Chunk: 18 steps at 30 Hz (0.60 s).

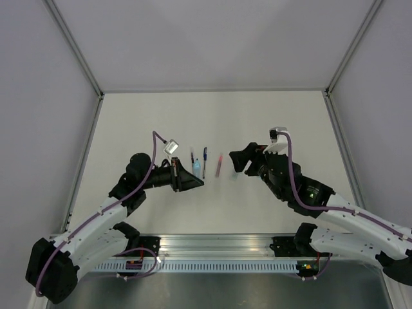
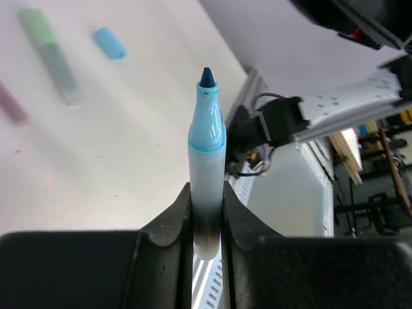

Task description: Insert the pens into the pen caps

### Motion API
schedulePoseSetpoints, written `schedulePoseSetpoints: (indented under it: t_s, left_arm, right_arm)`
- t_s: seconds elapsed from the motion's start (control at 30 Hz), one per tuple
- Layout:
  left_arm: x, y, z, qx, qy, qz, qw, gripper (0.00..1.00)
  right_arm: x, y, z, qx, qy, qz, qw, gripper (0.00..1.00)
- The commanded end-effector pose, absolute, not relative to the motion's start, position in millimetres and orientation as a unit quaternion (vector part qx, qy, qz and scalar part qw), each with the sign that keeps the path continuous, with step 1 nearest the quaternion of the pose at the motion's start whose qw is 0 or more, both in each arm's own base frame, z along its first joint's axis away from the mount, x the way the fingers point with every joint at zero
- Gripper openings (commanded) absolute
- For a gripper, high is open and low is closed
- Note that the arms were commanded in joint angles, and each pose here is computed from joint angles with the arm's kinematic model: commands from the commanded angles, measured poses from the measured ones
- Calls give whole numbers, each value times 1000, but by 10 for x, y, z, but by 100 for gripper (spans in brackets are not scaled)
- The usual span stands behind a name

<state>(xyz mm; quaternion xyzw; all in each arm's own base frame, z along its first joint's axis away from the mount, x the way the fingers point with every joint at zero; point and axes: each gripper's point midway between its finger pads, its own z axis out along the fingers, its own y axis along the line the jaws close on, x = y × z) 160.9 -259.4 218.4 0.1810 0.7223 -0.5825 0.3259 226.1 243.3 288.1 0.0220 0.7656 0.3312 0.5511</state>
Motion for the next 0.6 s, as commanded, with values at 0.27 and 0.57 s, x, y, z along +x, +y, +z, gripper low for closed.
schedulePoseSetpoints:
  t_s: [0.27, 0.57]
  left_arm:
    - [1844, -2471, 1274, 202, 789, -473, 335, 2]
    - [1821, -2462, 1295, 205, 784, -476, 341, 2]
  right_arm:
    - [3040, 1086, 1539, 49, 897, 37, 438, 72]
    - [3213, 1105, 914, 22, 943, 96, 317, 68]
